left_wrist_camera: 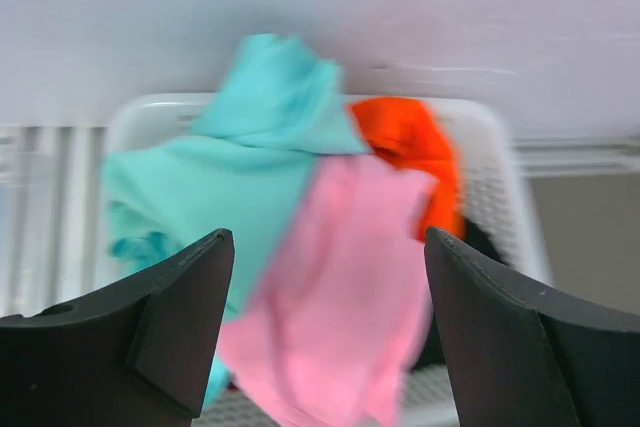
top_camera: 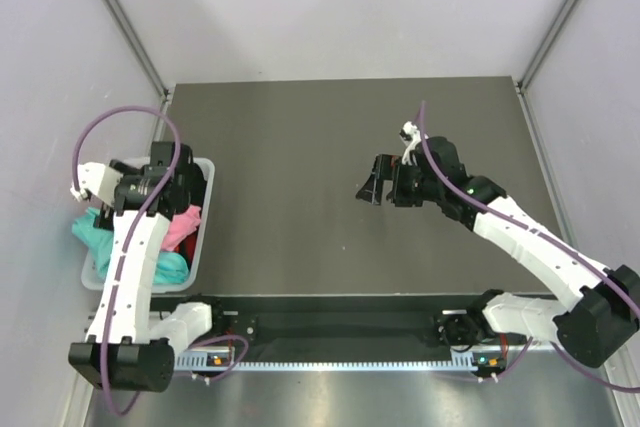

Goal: Fold and stack the t-shirts
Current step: Grab the tshirt from the pile

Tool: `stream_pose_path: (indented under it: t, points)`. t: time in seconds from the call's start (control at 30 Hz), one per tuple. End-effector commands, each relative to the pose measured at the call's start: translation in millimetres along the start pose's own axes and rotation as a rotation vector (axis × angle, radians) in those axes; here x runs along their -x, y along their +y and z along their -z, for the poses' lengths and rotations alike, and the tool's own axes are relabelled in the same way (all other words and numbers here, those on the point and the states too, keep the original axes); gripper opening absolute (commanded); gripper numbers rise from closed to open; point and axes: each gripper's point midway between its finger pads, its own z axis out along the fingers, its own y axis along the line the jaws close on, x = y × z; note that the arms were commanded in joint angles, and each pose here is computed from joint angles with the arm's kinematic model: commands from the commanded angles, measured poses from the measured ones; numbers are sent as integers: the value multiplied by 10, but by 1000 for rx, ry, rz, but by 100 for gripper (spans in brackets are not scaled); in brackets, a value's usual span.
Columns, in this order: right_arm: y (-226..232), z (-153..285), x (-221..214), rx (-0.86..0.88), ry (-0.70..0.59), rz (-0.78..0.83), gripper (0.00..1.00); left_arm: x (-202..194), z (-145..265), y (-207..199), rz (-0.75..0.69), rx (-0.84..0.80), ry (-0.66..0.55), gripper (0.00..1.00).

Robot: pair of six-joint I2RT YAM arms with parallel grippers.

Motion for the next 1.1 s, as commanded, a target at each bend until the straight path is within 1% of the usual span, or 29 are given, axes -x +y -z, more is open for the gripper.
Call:
stream_pose_path:
  t: [0.0,0.03,0.07,0.17,0.23,0.27,0.33,0.37,0.5,0.53,0.57,0.6,0.63,0.67,0.7,0.73,0.77,0.8,0.83,0.87,0.9,0.93,0.97,1.0,1.03,1.07]
  points:
    - [247,9,44,104,5,26,100,-18,-213,479,-55,166,-75,81]
    - [251,2,36,104,18,32,100,-74,-276,553,-65,189,-80,82]
    - [257,4,16,108,30,37,100,-65,-347,665,-39,241,-90,81]
    - [237,11,0,93,56,60,100,-174,-462,879,3,332,-71,81]
    - [227,35,5,79,65,73,100,-226,-527,939,13,359,-82,81]
    - [214,38,13,70,63,73,100,-273,-564,1021,-4,389,-76,82]
    - [220,74,26,69,53,74,100,-337,-603,1064,-3,412,-65,83]
    - [219,80,32,67,47,69,100,-361,-612,1059,24,413,-63,84]
    - [260,81,34,89,42,52,100,-539,-669,1000,76,376,-20,84]
    - [283,79,30,97,46,52,100,-530,-665,978,101,362,-21,81]
    - [285,78,34,99,46,51,100,-518,-686,908,126,336,-25,74]
    - [289,83,33,98,48,52,100,-485,-685,859,147,310,-28,64]
    - [282,80,46,92,46,51,100,-465,-695,807,156,288,-32,58]
    - [281,79,54,90,44,51,100,-424,-729,691,164,241,-44,49]
    - [285,82,55,91,45,52,100,-383,-719,652,175,216,-49,23]
    - [305,94,63,95,41,52,100,-345,-705,618,186,199,-50,8]
    - [319,100,63,98,40,56,100,-269,-673,560,209,177,-52,0]
    - [312,100,64,97,40,56,99,-180,-635,480,250,138,-56,0]
    - [316,101,70,93,38,61,100,-149,-606,404,247,100,-37,0]
    - [314,105,74,90,38,61,100,-48,-553,279,275,48,-26,0]
    - [300,96,63,84,44,60,100,85,-508,117,323,-19,-33,0]
    - [278,81,71,71,41,59,100,100,-453,-21,316,-82,8,0]
    - [263,74,66,65,42,58,100,277,-358,-173,355,-142,12,0]
    - [257,70,62,62,44,54,100,367,-310,-342,382,-197,24,0]
    - [248,45,58,56,47,51,100,454,-236,-515,395,-268,43,0]
    - [242,35,59,54,50,49,100,576,-40,-816,417,-417,98,0]
